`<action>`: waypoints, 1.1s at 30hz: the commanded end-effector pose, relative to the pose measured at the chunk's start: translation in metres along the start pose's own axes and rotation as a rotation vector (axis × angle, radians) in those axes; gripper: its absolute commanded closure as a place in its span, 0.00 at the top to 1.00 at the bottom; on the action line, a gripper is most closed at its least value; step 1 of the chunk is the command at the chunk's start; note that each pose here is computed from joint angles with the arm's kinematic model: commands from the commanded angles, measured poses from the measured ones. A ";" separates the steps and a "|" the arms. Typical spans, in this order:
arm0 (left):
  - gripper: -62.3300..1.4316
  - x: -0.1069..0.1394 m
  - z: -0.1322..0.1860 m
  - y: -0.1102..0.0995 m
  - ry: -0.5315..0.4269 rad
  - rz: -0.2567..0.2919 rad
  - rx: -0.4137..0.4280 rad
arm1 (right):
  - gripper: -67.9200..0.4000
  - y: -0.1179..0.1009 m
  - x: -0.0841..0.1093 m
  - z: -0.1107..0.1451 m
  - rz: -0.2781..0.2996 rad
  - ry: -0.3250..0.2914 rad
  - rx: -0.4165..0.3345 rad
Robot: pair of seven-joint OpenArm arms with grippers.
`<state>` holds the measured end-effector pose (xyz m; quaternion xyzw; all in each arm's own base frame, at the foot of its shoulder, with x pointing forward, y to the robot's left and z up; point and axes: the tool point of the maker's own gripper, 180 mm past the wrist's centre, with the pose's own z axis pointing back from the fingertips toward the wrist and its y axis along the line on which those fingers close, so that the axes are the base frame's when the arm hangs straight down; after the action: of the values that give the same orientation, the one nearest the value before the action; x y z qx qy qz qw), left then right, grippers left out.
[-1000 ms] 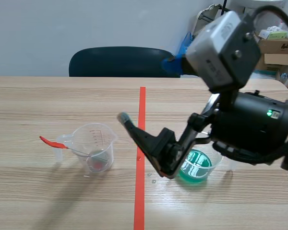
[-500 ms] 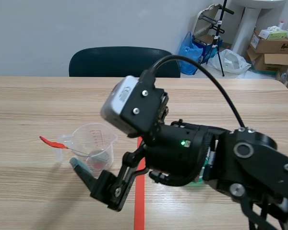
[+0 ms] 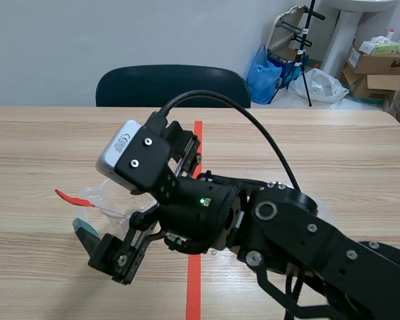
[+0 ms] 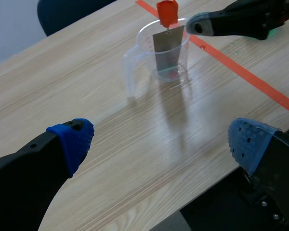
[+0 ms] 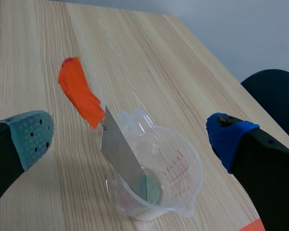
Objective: Do the redox reaction experiment
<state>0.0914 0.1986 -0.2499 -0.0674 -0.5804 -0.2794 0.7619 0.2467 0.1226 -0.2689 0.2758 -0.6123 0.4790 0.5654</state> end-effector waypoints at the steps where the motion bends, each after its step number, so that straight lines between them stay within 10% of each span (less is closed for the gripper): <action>1: 0.96 0.008 -0.002 0.000 -0.032 0.002 0.004 | 1.00 -0.008 0.015 -0.005 0.010 -0.053 -0.014; 25: 0.96 0.010 -0.004 0.001 -0.039 -0.007 -0.017 | 1.00 -0.024 0.029 -0.012 0.048 -0.087 -0.043; 33: 0.96 0.010 -0.004 0.001 -0.039 -0.007 -0.017 | 0.53 -0.025 0.029 -0.012 0.049 -0.086 -0.044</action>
<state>0.0938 0.1975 -0.2491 -0.0735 -0.5798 -0.2893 0.7581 0.2635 0.1274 -0.2530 0.2656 -0.6360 0.4713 0.5503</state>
